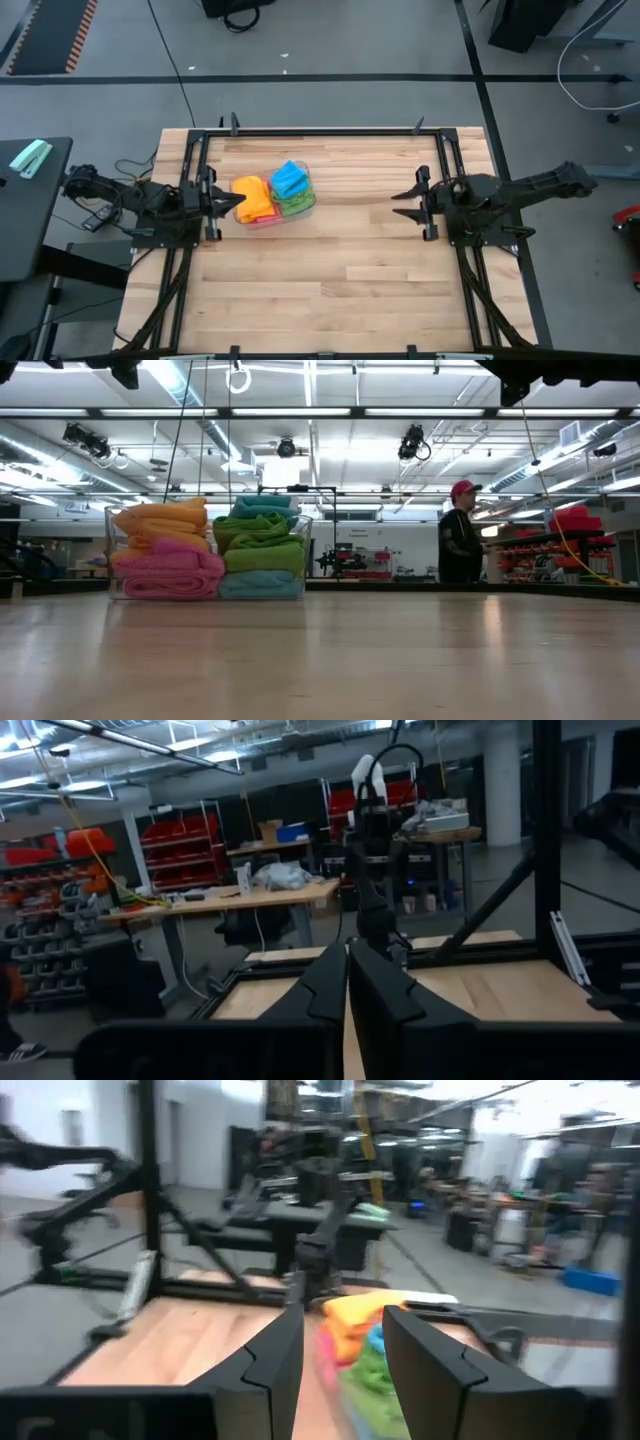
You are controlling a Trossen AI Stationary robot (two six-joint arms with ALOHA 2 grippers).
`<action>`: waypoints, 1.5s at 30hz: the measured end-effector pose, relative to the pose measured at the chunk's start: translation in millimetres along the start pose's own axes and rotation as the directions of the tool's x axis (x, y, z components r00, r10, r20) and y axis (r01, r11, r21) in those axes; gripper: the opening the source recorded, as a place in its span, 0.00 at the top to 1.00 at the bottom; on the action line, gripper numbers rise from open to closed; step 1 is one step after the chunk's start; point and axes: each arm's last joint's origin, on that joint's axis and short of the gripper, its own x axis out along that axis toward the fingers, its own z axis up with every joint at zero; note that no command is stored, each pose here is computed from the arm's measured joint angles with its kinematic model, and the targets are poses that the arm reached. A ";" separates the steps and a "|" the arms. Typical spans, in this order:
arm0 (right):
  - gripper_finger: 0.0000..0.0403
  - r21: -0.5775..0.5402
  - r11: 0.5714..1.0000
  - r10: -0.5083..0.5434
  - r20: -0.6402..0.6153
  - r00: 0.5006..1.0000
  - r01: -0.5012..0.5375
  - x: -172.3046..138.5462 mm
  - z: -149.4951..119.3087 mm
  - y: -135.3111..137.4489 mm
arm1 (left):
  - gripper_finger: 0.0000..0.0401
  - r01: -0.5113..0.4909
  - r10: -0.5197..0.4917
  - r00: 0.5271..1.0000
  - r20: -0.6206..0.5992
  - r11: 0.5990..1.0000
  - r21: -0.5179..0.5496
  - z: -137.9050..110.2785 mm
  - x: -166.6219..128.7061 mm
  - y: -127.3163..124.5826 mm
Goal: Fold microfiber towels
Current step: Return to Home Position
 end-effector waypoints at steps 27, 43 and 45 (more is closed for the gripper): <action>0.63 0.076 0.997 0.015 0.145 0.989 -0.026 -35.7 -80.8 -23.5 | 0.92 -0.050 0.050 0.999 -0.009 0.998 -0.025 -63.7 -14.4 11.5; 0.62 0.025 0.994 -0.109 -0.032 0.994 0.109 -30.6 -96.8 -24.1 | 0.96 -0.029 0.029 0.999 -0.038 1.000 -0.009 -98.2 -28.1 8.2; 0.62 -0.006 0.993 -0.120 -0.037 0.992 0.120 -30.3 -97.2 -24.7 | 0.93 -0.031 0.031 0.999 -0.030 1.000 -0.007 -97.3 -28.1 8.4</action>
